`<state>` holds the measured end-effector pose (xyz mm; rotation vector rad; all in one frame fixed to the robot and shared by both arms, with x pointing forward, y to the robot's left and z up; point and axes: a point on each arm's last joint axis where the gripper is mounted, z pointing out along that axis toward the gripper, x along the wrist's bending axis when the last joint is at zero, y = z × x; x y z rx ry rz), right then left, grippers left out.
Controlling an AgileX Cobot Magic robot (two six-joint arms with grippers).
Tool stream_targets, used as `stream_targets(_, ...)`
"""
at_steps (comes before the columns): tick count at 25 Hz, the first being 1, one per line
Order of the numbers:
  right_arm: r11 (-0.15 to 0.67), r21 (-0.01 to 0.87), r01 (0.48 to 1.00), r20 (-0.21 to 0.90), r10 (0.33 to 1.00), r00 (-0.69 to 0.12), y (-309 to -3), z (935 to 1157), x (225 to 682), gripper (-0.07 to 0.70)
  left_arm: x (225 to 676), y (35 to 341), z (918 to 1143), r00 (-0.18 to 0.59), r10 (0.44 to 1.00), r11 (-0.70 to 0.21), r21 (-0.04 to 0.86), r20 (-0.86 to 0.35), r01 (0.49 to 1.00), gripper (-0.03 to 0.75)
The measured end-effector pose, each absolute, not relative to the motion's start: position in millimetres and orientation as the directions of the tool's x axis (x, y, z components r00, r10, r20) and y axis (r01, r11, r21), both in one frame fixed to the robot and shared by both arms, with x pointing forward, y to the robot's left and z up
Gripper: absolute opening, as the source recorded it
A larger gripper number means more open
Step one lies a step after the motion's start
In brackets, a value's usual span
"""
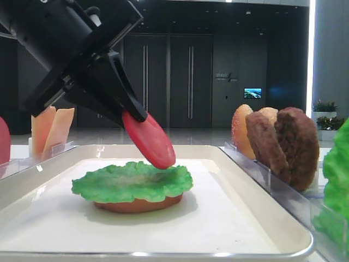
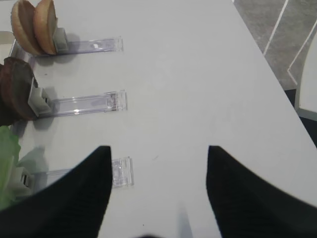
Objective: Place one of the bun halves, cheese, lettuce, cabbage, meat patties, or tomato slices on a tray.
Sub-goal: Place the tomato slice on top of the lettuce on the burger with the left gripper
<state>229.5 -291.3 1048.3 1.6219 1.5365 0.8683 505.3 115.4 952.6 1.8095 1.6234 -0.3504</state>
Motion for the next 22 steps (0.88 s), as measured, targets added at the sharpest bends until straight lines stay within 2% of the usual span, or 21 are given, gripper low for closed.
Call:
stream_targets(6,-0.022,0.862,0.507,-0.009,0.998,0.059,-291,1048,229,0.402,505,115,951,0.189,0.775,-0.002,0.297,-0.603,0.955,0.096)
stream_targets(11,-0.022,0.862,0.507,-0.009,0.998,0.059,-291,1048,229,0.402,507,113,935,0.161,0.782,-0.007,0.249,-0.602,0.968,0.096)
stream_targets(15,-0.022,0.862,0.507,-0.009,0.998,0.059,-291,1048,229,0.402,507,113,932,0.167,0.78,-0.022,0.24,-0.603,0.971,0.104)
stream_targets(18,-0.022,0.862,0.507,-0.009,0.998,0.059,-291,1048,229,0.402,506,113,932,0.176,0.78,-0.035,0.239,-0.601,0.97,0.176)
stream_targets(22,-0.022,0.862,0.507,-0.009,0.998,0.059,-291,1048,229,0.402,504,115,932,0.16,0.798,-0.038,0.217,-0.581,0.976,0.363)
